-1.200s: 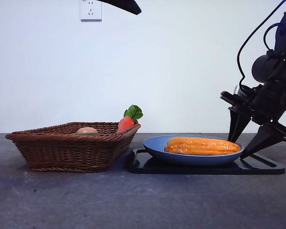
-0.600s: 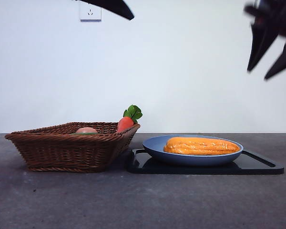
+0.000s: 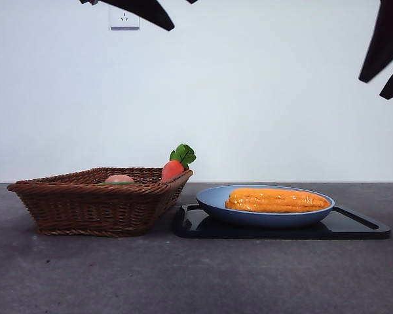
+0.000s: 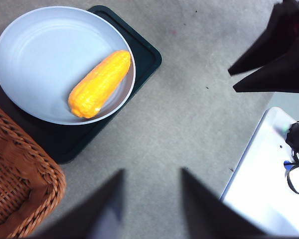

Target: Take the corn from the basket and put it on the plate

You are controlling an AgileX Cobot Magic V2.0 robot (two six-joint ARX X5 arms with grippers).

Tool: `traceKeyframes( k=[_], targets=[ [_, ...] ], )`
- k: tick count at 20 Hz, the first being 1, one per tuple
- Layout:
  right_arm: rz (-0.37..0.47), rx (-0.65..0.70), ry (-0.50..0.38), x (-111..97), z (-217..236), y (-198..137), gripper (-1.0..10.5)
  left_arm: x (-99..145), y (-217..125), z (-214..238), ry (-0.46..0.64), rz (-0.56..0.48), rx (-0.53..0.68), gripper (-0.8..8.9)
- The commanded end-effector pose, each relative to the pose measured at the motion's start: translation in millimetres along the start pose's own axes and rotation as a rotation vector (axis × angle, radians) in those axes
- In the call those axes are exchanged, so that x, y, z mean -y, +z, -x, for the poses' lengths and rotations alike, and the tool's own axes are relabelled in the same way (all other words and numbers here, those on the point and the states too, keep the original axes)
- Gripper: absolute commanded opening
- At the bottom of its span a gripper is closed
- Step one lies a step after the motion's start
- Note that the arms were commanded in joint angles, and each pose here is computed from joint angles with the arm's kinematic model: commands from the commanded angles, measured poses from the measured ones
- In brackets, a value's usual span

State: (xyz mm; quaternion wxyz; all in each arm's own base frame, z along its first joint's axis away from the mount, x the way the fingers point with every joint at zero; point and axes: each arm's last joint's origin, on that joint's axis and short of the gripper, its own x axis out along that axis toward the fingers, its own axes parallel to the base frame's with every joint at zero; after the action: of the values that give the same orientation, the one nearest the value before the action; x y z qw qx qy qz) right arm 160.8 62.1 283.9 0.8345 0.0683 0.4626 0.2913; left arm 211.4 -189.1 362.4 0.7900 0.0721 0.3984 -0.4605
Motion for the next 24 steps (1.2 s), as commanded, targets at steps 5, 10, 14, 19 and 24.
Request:
traceKeyframes(
  k=[5,10,14,19,24],
  targets=[
    [0.028,0.039,0.005,1,-3,-9,0.0,2,5,2,-0.003,-0.017,0.012,0.07],
    [0.033,0.05,0.006,1,-2,-8,0.0,2,6,2,-0.003,-0.022,0.028,0.08],
    [0.032,0.05,0.006,1,-2,-8,0.0,2,12,2,-0.003,-0.042,0.08,0.08],
    [0.032,0.05,0.006,1,-2,-8,0.0,1,21,5,0.003,-0.073,0.176,0.08],
    [0.032,0.05,0.006,1,-2,-8,0.0,-10,16,56,0.128,-0.241,0.337,0.08]
  ],
)
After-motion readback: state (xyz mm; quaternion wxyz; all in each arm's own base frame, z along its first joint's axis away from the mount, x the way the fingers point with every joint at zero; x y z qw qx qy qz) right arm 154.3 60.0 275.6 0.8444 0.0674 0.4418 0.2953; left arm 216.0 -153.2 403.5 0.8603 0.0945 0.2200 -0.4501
